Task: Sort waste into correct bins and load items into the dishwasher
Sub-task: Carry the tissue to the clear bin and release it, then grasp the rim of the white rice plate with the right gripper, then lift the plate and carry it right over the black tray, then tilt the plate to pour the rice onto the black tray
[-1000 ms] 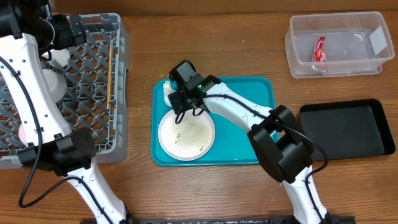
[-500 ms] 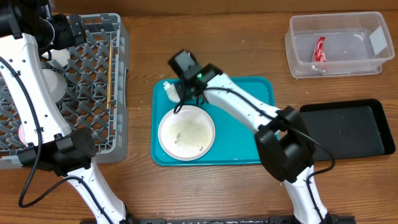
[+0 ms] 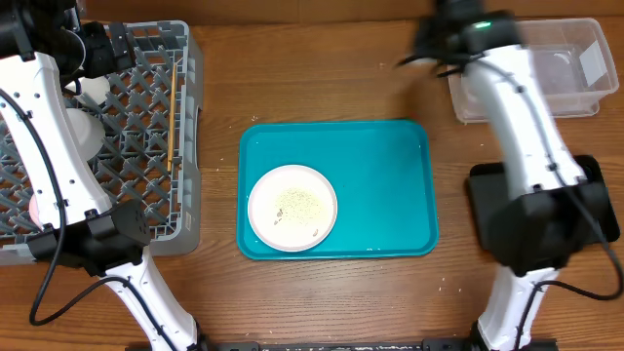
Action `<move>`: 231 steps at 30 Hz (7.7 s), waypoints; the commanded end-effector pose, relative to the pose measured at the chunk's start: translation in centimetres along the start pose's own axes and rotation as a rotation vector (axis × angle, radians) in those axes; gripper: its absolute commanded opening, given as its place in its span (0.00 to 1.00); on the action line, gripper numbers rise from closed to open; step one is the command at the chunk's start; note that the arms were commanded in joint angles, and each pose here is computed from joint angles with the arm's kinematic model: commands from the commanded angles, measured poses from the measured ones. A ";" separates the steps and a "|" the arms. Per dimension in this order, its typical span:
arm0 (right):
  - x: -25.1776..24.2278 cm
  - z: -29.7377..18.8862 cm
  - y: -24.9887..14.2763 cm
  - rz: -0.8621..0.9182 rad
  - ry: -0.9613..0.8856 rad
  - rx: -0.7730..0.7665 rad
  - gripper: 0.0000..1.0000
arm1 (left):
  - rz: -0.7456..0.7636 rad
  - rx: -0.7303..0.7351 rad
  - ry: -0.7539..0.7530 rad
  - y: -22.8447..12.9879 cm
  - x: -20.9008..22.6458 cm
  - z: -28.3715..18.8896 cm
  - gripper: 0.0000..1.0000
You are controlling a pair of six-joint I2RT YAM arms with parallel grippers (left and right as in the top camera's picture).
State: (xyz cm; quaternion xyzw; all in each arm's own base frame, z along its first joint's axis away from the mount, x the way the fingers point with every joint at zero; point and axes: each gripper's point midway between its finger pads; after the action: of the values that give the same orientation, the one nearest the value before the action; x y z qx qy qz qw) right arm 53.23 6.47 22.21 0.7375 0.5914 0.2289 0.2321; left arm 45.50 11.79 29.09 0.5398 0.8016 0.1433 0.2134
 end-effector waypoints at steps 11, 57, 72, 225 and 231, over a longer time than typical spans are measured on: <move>-17.5 1.1 3.8 0.477 -0.054 -0.034 0.77 | -0.012 0.006 0.003 0.0 0.0 0.4 1.00; 28.9 -6.5 -37.9 -0.640 0.441 0.354 0.35 | -0.012 0.006 0.003 0.0 0.0 0.4 1.00; 26.4 -2.8 -42.1 -0.725 0.297 0.399 0.28 | -0.012 0.006 0.003 0.0 0.0 0.4 1.00; -28.6 -12.6 -6.7 0.975 0.434 0.327 0.04 | -0.011 0.007 0.003 0.0 0.0 0.4 1.00; -28.3 -13.1 -6.7 0.915 0.415 0.311 0.04 | -0.012 0.006 0.003 0.0 0.0 0.4 1.00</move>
State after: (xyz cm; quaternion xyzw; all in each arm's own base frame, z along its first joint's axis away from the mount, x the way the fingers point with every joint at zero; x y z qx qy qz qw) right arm 34.73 -19.91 25.09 0.8947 0.2437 0.3451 -0.1449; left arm 45.50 11.80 29.10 0.5397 0.8016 0.1434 0.2135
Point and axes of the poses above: each gripper's point midway between its finger pads, its own z axis out along the fingers, its own x axis along the line the jaws close on, y = z × x, and after that the axes turned 5 degrees about -z, right-handed
